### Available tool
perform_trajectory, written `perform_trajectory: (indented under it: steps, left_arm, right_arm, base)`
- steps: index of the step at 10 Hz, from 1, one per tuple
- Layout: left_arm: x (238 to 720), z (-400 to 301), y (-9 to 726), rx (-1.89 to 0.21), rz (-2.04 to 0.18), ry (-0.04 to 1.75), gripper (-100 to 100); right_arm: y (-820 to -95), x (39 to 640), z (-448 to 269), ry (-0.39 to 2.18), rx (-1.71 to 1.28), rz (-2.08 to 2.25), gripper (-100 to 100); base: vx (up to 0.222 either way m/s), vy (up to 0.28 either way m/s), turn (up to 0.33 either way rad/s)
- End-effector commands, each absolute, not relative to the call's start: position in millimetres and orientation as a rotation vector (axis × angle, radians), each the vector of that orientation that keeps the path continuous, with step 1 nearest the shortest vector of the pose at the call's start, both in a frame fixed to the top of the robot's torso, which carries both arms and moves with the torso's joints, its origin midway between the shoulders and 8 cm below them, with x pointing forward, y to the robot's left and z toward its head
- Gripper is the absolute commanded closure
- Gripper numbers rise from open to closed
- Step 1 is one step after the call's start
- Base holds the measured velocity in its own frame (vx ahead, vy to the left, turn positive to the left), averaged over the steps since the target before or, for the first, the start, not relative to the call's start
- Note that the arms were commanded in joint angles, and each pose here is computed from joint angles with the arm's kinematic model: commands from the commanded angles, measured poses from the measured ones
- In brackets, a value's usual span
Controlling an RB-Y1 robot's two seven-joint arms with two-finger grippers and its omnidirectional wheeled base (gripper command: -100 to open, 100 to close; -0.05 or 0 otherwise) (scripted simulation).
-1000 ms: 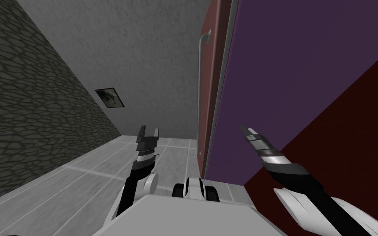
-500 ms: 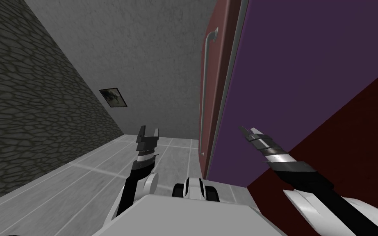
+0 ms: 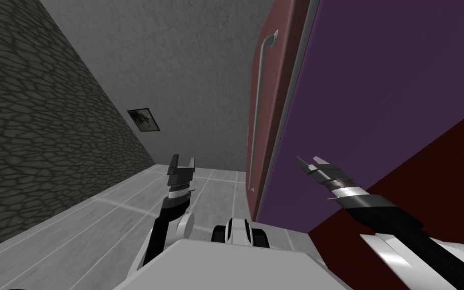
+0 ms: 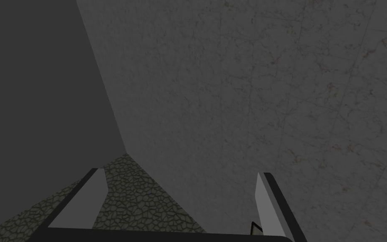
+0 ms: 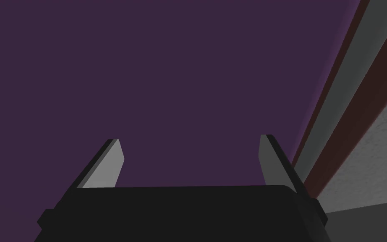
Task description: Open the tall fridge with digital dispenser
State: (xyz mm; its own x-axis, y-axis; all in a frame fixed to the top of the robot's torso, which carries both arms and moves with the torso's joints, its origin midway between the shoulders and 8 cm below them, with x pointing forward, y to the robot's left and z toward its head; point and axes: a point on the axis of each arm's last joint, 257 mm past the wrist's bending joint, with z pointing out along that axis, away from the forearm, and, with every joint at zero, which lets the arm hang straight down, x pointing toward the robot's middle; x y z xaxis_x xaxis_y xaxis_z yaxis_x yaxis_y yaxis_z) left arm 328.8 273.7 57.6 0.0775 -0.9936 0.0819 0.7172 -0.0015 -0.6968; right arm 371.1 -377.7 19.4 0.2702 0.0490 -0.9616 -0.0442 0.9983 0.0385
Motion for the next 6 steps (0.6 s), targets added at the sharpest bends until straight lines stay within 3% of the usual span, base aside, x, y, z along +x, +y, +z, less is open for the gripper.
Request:
perform_trajectory:
  steps: [1,6]
  left_arm:
    - [328.8,57.6,273.7,-0.683,-1.442,0.515,0]
    - [328.8,57.6,273.7,-0.683,-1.442,0.515,0]
  right_arm:
    - [-392.1,374.2,16.6,1.35,-0.064,-0.074,-100]
    - [-414.6,377.9,14.4,1.416,-0.175,-0.282,-100]
  base:
    - [0.003,0.057,0.047]
    - [0.008,0.054,0.037]
